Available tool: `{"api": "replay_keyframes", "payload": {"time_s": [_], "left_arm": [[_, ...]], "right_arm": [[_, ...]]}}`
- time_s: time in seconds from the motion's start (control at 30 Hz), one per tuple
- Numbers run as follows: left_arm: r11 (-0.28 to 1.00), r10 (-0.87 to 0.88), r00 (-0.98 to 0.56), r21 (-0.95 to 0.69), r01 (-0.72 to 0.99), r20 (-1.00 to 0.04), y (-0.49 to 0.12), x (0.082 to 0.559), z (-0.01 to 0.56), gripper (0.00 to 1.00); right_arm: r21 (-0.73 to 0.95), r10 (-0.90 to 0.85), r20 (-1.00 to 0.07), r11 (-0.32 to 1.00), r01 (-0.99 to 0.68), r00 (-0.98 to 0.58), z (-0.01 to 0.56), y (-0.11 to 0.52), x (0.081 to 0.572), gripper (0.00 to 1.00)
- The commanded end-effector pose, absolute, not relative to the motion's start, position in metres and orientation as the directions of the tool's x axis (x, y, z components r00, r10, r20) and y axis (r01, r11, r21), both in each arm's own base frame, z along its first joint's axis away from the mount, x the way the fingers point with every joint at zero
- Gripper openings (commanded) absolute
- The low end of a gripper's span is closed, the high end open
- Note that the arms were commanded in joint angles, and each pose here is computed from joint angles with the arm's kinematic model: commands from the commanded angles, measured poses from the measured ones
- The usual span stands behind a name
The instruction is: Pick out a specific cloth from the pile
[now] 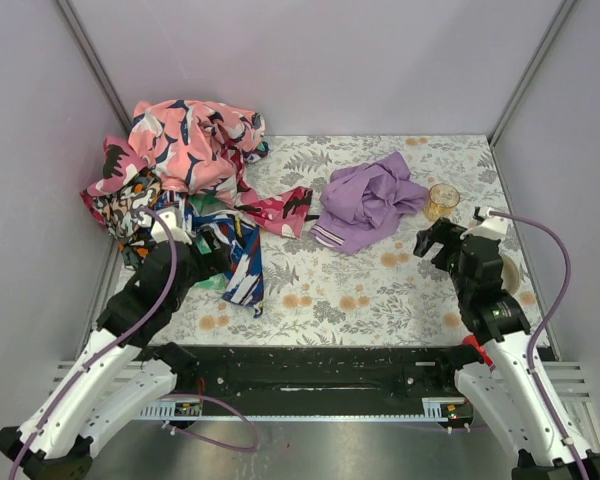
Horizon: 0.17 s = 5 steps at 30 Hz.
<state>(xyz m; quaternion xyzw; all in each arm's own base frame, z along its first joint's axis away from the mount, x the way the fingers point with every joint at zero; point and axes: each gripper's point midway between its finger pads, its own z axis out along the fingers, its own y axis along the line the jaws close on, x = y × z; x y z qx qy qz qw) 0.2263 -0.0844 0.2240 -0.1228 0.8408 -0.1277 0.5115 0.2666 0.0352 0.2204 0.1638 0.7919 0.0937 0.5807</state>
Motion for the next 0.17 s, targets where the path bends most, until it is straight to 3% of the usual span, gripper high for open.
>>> {"api": "replay_keyframes", "payload": {"time_s": [0.0, 0.13], "left_arm": [[0.903, -0.422, -0.329, -0.423, -0.072, -0.845, -0.0848, 0.239, 0.2383, 0.99], [0.91, -0.41, -0.337, -0.405, -0.089, -0.847, -0.0838, 0.242, 0.2342, 0.99]], "right_arm": [[0.375, 0.396, -0.896, 0.917, 0.132, -0.201, 0.2308, 0.0355, 0.2685, 1.0], [0.368, 0.387, -0.903, 0.92, 0.133, -0.185, 0.2321, 0.0335, 0.27, 0.99]]}}
